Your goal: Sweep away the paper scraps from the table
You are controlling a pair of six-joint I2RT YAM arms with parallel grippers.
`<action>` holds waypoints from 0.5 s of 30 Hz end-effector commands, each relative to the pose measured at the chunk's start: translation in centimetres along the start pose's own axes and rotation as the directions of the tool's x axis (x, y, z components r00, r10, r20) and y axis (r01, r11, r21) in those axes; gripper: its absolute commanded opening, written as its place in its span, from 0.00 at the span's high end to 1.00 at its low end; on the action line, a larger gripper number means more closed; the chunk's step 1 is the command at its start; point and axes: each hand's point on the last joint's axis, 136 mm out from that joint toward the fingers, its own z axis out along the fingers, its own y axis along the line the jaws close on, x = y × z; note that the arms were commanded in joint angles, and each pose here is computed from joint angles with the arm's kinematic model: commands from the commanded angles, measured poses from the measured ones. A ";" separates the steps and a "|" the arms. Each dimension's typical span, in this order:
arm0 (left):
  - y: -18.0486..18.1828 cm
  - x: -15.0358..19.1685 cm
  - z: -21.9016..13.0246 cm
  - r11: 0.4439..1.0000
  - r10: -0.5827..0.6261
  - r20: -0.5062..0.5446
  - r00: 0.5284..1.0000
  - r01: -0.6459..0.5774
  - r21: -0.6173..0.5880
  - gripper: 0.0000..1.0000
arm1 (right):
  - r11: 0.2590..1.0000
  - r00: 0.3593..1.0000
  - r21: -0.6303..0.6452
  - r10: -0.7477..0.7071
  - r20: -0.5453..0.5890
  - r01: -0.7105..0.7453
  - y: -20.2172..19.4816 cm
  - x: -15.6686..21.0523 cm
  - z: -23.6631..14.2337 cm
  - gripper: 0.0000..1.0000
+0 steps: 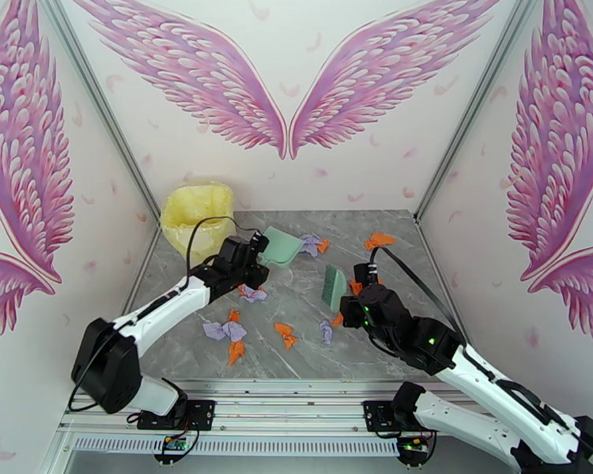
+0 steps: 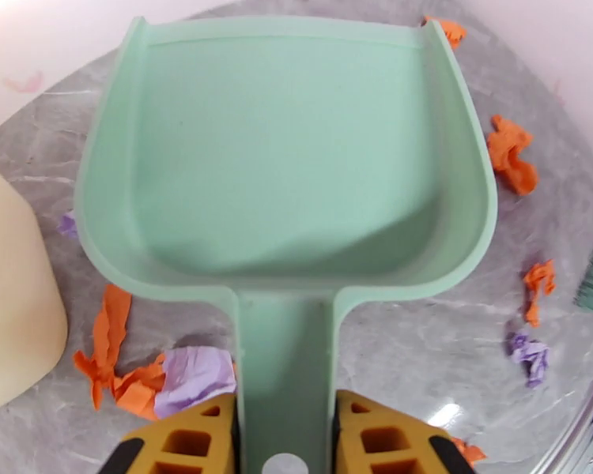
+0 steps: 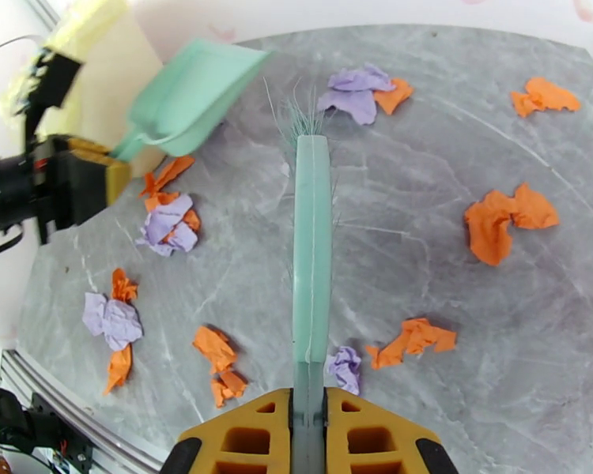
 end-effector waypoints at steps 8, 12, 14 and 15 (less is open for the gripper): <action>0.6 -0.3 -10.1 0.990 -0.118 0.104 0.988 0.125 -0.058 1.00 | 0.959 0.981 -0.277 -0.001 -0.195 -0.054 8.4 0.7 5.3 1.00; 1.0 0.2 -11.9 0.988 -0.122 0.121 0.985 0.133 -0.082 1.00 | 0.920 0.979 -0.380 0.014 -0.206 -0.093 12.3 -1.3 6.9 1.00; 1.0 0.4 -12.4 0.987 -0.127 0.131 0.983 0.138 -0.080 1.00 | 0.903 0.979 -0.416 0.026 -0.204 -0.111 14.0 -2.4 7.5 1.00; 1.0 0.6 -12.6 0.987 -0.129 0.133 0.983 0.140 -0.081 1.00 | 0.892 0.978 -0.434 0.038 -0.203 -0.124 14.8 -3.0 8.0 1.00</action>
